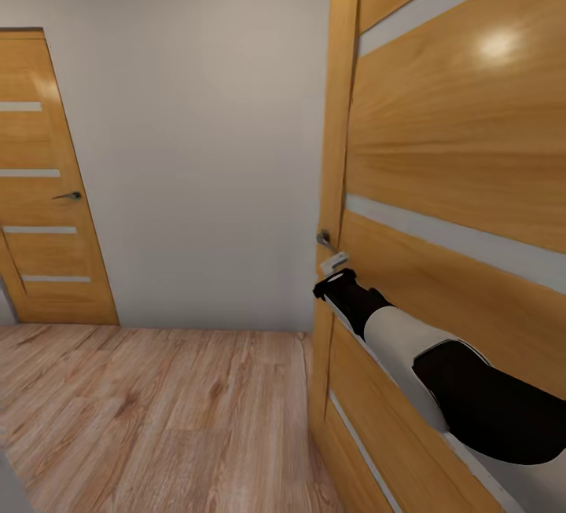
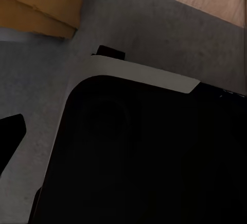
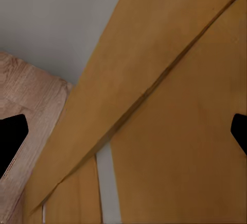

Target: Move the two storage containers from the living room to the garage. In the garage, place one container on the floor and stack the other container on top of it (either order is fine).

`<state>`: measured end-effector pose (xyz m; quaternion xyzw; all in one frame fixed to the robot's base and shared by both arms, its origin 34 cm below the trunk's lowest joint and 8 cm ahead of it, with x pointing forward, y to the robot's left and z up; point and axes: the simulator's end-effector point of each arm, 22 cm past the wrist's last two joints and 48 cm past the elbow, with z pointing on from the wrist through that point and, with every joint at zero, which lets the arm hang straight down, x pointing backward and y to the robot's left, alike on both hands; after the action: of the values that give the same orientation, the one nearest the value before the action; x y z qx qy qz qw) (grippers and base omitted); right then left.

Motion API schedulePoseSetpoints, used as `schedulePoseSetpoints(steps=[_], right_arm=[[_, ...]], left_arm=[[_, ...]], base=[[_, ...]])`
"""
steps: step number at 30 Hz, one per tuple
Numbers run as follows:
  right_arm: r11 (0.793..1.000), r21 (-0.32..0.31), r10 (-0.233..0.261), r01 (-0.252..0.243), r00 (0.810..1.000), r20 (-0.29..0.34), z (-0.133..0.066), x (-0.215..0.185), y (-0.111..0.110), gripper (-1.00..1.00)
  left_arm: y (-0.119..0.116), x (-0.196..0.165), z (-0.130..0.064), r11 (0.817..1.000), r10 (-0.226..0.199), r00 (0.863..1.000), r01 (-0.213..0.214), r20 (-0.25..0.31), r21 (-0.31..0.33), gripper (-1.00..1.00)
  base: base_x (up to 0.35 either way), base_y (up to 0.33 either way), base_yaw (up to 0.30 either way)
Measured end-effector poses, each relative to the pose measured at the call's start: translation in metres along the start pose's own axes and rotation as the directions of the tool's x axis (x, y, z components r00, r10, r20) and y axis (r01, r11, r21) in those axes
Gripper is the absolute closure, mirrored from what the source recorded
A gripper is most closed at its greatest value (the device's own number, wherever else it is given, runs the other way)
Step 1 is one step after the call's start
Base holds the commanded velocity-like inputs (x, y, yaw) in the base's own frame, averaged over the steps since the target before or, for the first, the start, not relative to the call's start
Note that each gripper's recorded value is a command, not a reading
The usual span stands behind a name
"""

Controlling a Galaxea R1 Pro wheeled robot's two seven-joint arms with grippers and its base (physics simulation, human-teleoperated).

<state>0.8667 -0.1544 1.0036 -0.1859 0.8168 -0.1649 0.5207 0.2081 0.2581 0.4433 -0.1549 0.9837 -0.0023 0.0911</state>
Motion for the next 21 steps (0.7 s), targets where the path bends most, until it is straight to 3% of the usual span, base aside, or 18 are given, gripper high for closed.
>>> schedulePoseSetpoints(steps=[7, 9, 10, 21], right_arm=[[1.0, 0.004, -0.003, 0.003, 1.0, 0.0, 0.0, 0.0, -0.001, -1.0], [0.998, 0.063, 0.009, -0.007, 1.0, -0.024, 0.001, 0.011, -0.015, -1.0], [1.0, 0.013, -0.015, 0.015, 1.0, -0.003, 0.0, 0.001, -0.003, -1.0], [1.0, 0.012, -0.012, 0.012, 1.0, -0.001, 0.001, 0.0, -0.003, -1.0]], left_arm=[[0.0, 0.0, 0.0, 1.0, 0.001, 1.0, -0.001, -0.001, 0.0, -1.0], [0.0, 0.0, 0.0, 1.0, 0.0, 1.0, 0.0, 0.0, 0.0, -1.0], [0.0, 0.0, 0.0, 1.0, 0.001, 1.0, -0.001, -0.001, 0.0, -1.0], [0.0, 0.0, 0.0, 1.0, 0.001, 1.0, -0.001, -0.002, 0.0, -1.0]], base=[[0.306, 0.0, 0.0], [0.283, 0.0, 0.0], [0.27, 0.0, 0.0], [0.143, 0.0, 0.0]])
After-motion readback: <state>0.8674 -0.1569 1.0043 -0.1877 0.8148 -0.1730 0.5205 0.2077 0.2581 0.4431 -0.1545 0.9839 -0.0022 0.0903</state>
